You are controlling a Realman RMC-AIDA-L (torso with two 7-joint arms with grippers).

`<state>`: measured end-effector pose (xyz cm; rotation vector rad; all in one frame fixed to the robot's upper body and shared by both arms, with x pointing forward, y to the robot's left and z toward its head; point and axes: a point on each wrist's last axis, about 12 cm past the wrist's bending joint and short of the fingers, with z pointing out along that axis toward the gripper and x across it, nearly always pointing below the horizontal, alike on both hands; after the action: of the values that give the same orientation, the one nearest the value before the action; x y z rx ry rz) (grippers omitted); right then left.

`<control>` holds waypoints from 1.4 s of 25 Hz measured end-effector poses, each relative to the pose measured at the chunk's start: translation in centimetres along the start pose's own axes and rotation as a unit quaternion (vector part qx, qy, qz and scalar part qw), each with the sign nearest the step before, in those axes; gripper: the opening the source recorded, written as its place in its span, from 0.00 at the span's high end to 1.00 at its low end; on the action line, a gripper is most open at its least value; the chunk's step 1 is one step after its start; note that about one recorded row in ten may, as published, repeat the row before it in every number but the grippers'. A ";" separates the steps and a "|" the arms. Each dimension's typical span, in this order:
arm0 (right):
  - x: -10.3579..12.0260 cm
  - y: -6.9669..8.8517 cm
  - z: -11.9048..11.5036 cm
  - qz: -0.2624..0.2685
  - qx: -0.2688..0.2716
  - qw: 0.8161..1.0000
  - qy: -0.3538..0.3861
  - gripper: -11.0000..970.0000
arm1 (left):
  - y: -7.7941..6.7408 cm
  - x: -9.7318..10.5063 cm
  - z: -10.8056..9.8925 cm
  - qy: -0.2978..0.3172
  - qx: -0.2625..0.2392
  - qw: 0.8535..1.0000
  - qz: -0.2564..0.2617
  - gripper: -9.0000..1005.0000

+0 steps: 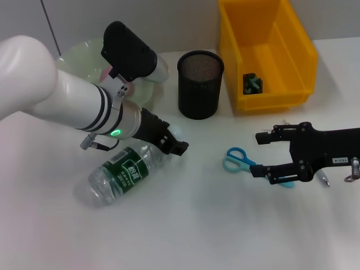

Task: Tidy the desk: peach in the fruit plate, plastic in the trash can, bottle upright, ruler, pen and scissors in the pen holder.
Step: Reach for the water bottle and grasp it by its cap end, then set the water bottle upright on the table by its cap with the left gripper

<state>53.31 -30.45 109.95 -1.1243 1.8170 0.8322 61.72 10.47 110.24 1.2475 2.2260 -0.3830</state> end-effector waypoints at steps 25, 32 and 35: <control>0.2 0.1 0.0 0.004 0.001 1.000 -0.002 0.18 | 0.0 0.0 0.0 0.002 0.001 1.000 0.007 0.52; 0.0 0.1 0.0 0.003 0.001 1.000 -0.003 0.18 | 0.0 0.0 0.0 0.001 0.001 1.000 0.007 0.53; 0.0 0.0 0.1 0.003 0.001 1.000 -0.003 0.18 | -0.1 0.0 0.0 0.002 0.000 1.000 0.009 0.53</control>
<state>53.29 -30.37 109.92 -1.1156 1.8160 0.8362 61.69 10.43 110.24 1.2685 2.2164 -0.3752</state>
